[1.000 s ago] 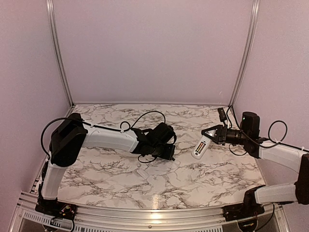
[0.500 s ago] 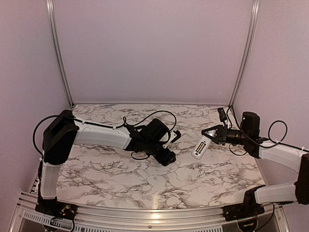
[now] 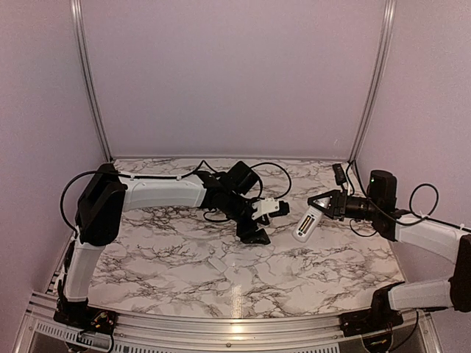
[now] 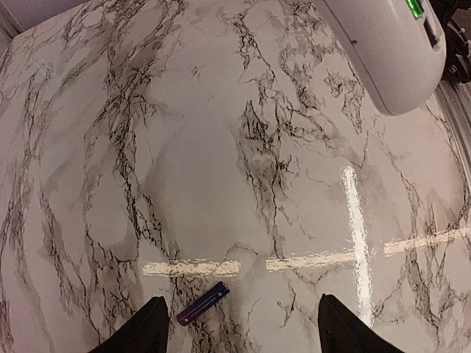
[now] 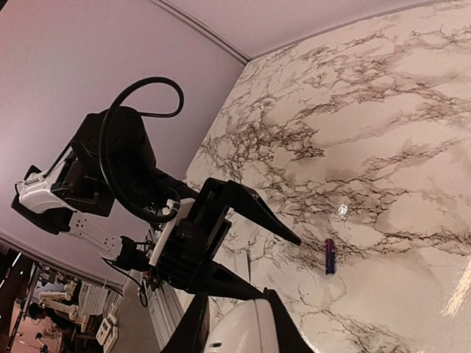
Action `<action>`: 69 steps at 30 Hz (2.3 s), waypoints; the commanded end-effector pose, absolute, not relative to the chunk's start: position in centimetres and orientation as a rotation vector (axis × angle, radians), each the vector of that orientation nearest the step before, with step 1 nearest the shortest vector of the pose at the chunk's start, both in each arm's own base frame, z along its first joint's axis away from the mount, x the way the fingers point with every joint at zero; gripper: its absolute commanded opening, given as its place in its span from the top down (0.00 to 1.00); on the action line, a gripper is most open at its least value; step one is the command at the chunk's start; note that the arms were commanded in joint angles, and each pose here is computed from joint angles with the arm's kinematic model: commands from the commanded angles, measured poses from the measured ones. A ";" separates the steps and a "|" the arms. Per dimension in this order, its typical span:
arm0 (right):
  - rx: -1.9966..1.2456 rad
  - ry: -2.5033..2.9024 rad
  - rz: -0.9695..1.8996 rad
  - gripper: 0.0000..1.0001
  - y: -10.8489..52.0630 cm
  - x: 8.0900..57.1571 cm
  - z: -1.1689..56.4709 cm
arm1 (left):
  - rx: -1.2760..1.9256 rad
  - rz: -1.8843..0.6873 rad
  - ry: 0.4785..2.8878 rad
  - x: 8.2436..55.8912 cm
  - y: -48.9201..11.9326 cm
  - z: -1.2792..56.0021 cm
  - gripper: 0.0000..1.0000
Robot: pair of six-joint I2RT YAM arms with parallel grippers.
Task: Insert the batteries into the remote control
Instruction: Move the battery to the center of the board, then pick up the battery from the center of the board.
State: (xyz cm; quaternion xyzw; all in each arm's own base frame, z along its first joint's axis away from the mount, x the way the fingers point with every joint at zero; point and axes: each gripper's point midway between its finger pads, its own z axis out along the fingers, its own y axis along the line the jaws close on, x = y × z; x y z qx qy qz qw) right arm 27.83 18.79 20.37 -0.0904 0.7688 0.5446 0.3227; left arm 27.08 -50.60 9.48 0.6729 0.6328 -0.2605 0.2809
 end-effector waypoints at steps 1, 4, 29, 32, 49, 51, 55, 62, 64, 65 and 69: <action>-0.253 1.999 1.428 1.00 18.5 27.5 20.8 | 1.980 -0.655 1.654 27.3 -50.4 6.4 0.29; -0.252 2.000 1.430 1.00 18.5 27.5 20.7 | 1.999 -0.625 1.650 27.9 -50.7 5.2 0.30; -0.234 2.006 1.430 1.00 18.3 27.8 20.5 | 2.073 -0.458 1.779 30.1 -48.7 0.2 0.68; -0.236 2.005 1.428 1.00 18.3 27.7 20.5 | 2.069 -0.451 1.813 29.9 -48.4 0.2 0.76; -0.241 2.016 1.422 1.00 18.3 27.5 20.3 | 1.653 -0.112 2.445 27.9 -38.2 -0.9 0.94; -0.240 2.021 1.420 1.00 18.3 27.4 20.1 | 1.625 -0.097 2.513 27.0 -37.0 -1.2 0.91; -0.241 2.019 1.421 1.00 18.3 27.4 20.1 | 1.592 -0.079 2.581 26.2 -36.0 -1.3 0.87; -0.243 2.020 1.418 1.00 18.3 27.5 20.2 | 1.596 0.002 2.628 27.3 -36.4 -1.5 0.72; -0.244 2.020 1.418 1.00 18.3 27.5 20.2 | 1.598 -0.001 2.625 27.6 -36.9 -1.5 0.70; -0.244 2.021 1.417 1.00 18.3 27.5 20.2 | 1.603 0.003 2.625 27.7 -37.0 -1.5 0.71; -0.241 2.024 1.411 1.00 18.2 27.6 20.0 | 1.606 0.004 2.624 28.0 -37.2 -1.6 0.79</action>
